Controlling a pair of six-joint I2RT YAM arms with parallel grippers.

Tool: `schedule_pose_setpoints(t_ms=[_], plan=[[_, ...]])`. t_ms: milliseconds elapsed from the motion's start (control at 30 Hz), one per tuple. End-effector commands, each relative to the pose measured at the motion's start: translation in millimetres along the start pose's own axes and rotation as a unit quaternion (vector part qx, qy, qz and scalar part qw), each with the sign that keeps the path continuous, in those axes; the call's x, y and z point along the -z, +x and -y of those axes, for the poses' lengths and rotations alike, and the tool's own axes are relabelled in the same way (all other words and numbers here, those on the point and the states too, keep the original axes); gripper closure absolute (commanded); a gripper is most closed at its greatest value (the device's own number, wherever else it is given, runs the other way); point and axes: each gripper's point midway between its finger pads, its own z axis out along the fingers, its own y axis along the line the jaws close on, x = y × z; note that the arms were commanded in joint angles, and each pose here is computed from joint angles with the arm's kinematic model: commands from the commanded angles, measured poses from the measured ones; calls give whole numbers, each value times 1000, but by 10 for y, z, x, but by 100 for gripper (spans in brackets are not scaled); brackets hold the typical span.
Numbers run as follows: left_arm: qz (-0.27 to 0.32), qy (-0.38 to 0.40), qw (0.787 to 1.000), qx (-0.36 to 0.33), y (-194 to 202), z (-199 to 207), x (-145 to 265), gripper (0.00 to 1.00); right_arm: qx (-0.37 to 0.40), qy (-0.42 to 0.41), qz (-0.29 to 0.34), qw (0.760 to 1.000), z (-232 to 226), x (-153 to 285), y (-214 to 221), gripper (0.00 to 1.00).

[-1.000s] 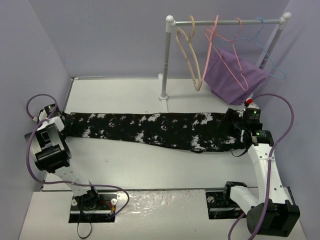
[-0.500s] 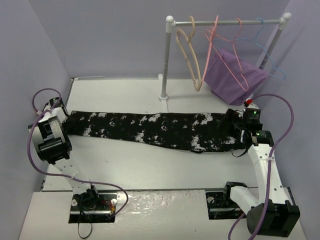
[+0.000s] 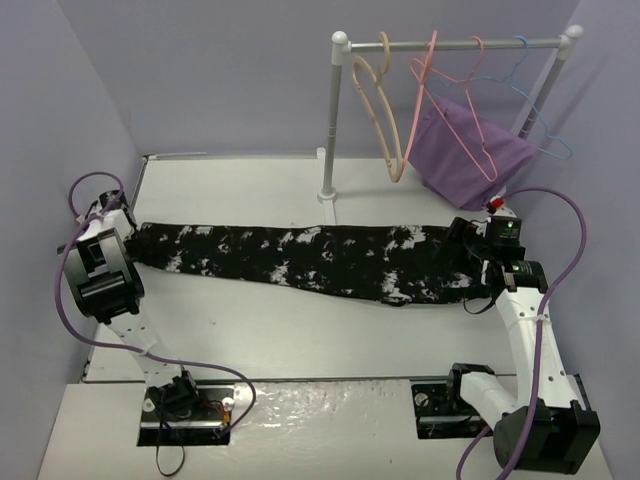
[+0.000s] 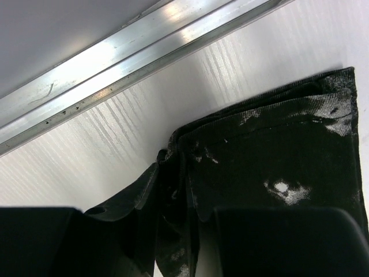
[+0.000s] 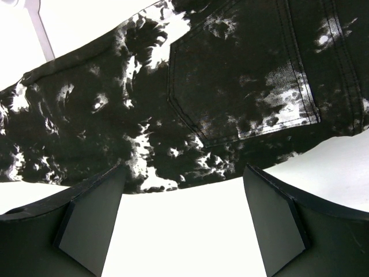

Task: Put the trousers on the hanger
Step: Fold the trousers at the center of the board.

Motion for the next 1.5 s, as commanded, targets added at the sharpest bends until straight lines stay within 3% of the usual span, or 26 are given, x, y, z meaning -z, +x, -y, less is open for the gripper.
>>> schedule_pose_setpoints(t_ms=[0,167,367,533,667,900,1133,1200,1467], plan=[[-8,2,998,-65,46,-106,266,100,20,-26,30,999,-143,100,-195,20],[119,74,987,-72,-677,52,1340,100,22,-27,23,999,-160,75,-173,20],[264,119,955,-70,-1483,63,2702,100,30,-28,21,999,-179,64,-168,20],[346,145,925,-66,-1860,43,3520,100,36,-31,22,999,-214,68,-173,20],[370,185,907,-79,-1917,138,3845,100,39,-31,24,998,-228,77,-170,20],[356,286,874,-168,-1336,597,4255,100,39,-37,32,998,-270,121,-202,20],[266,428,834,-223,-68,1217,4352,100,35,-49,58,997,-367,259,-369,20],[229,445,837,-222,277,1282,4217,100,36,-57,66,996,-423,313,-449,20],[125,565,781,-235,1711,1779,4432,100,41,-70,89,993,-544,475,-652,20]])
